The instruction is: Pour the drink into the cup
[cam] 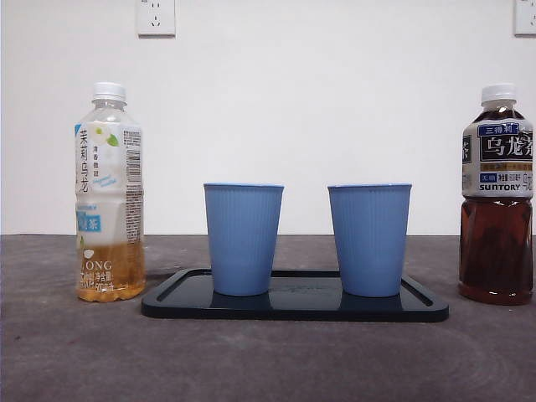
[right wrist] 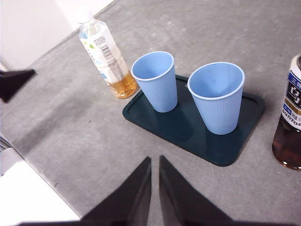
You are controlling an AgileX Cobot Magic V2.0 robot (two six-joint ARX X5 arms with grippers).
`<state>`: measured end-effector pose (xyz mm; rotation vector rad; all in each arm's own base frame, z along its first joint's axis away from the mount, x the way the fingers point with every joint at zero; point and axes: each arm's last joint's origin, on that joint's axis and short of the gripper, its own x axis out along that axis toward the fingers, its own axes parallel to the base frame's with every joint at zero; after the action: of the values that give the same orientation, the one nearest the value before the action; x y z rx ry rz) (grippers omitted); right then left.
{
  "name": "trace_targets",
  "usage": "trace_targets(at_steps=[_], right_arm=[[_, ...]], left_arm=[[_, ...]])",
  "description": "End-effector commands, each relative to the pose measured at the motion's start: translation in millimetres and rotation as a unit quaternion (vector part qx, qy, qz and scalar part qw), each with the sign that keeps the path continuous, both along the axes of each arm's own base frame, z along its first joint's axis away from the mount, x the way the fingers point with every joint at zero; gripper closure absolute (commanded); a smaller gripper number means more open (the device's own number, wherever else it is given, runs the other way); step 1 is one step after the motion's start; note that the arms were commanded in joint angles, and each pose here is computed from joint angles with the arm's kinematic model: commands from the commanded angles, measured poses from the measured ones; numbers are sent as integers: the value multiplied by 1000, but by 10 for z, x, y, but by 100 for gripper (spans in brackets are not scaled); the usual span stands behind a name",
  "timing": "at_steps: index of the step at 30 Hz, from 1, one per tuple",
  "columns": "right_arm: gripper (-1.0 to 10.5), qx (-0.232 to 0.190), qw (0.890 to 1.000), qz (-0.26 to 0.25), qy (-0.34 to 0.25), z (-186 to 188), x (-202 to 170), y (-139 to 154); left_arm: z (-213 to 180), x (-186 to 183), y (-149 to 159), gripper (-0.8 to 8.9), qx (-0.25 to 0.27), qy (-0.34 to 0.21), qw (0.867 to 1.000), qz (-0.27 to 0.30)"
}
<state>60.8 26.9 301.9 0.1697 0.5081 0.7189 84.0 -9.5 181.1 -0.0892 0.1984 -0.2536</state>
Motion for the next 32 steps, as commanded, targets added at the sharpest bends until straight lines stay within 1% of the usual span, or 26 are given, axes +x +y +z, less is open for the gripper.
trace_targets(at_steps=[1,4,7,11,32], right_arm=[[922,-1,1000,4,-11,39,-5,2],[922,-1,1000,4,-11,38,-4,2],[922,-1,1000,4,-11,38,-4,2],[922,-1,1000,4,-11,39,-5,2],[922,-1,1000,4,-11,39,-5,2]], left_arm=[[-69,29,24,777,22,-3,999,36],[-154,50,44,777,30,7,997,70],[-231,84,52,777,34,-1,996,86],[-319,115,51,777,39,-9,996,86],[-312,116,51,777,43,-14,995,85]])
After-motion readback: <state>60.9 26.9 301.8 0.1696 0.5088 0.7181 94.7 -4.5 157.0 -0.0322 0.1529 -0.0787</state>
